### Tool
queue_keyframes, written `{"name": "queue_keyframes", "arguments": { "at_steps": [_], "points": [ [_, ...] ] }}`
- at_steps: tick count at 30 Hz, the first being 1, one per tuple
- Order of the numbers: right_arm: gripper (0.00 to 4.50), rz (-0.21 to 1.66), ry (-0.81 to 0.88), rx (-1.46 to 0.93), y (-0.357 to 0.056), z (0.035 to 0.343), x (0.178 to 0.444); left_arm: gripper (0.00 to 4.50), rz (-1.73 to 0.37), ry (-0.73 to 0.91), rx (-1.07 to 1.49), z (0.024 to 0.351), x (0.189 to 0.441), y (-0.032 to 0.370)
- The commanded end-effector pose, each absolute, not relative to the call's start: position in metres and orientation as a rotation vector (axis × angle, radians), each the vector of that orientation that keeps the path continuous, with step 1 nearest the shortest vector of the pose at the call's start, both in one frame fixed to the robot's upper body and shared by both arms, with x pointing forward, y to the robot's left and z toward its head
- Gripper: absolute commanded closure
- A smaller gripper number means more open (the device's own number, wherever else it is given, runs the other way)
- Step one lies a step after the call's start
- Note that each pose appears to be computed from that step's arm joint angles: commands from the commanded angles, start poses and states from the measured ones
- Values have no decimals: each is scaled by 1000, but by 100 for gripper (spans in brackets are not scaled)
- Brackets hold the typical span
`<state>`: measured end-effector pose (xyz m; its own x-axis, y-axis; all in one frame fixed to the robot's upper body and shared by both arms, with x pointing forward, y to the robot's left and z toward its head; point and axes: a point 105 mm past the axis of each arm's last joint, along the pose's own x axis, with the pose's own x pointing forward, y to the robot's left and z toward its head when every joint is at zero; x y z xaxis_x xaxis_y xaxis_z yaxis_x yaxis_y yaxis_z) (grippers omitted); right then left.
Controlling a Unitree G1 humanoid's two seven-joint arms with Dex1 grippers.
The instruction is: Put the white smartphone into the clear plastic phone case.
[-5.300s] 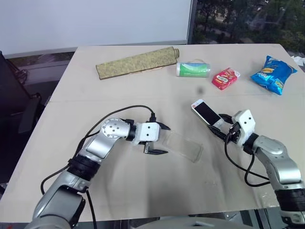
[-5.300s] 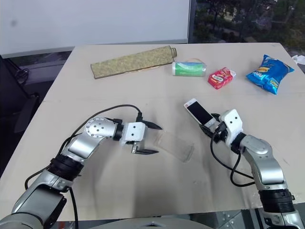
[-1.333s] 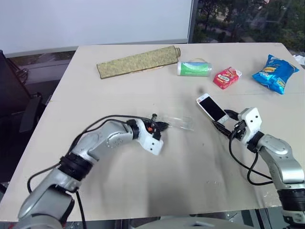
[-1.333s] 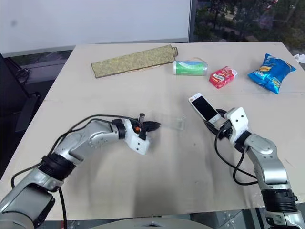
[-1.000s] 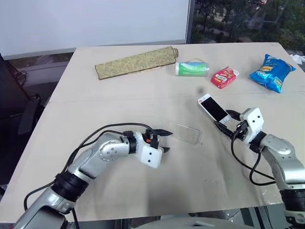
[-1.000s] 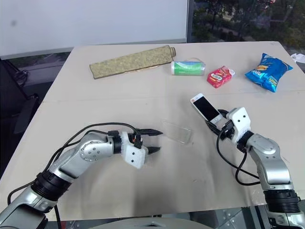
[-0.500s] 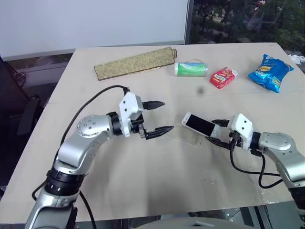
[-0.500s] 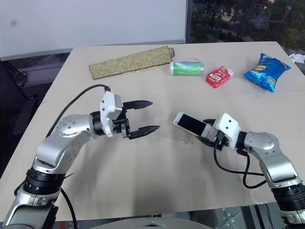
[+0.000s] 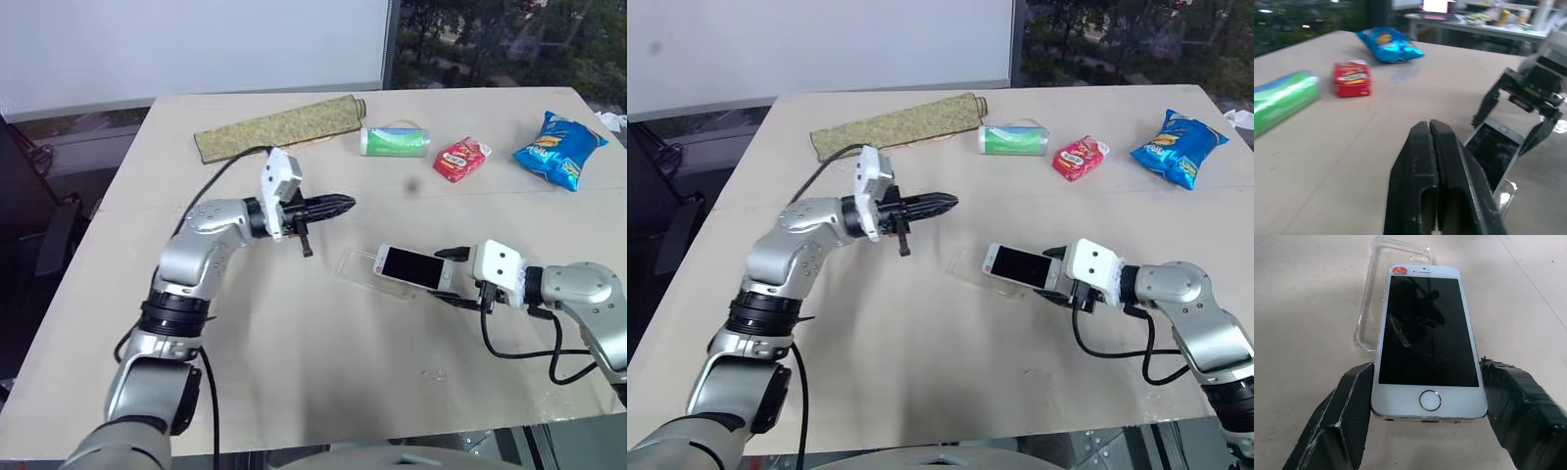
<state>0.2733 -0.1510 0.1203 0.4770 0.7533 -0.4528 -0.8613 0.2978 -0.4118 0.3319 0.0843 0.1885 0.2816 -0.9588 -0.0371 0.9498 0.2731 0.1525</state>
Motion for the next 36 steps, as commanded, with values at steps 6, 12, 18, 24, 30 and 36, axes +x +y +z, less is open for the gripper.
{"name": "queue_keyframes", "arguments": {
  "at_steps": [6,12,18,24,30,36],
  "points": [
    [161,1124,169,-678,-133,128,261,443,-1471,7,373,154,316,65],
    [161,1121,195,-696,-133,122,263,443,-1493,24,442,137,318,54],
    [161,1093,245,-692,-136,116,270,443,-1514,36,469,123,318,43],
    [161,1082,261,-680,-136,115,273,443,-1517,31,486,120,317,40],
    [161,1079,274,-646,-134,115,273,443,-1511,41,492,116,317,42],
    [161,1141,260,-684,-130,113,266,443,-1507,42,491,113,317,41]
  ]
}}
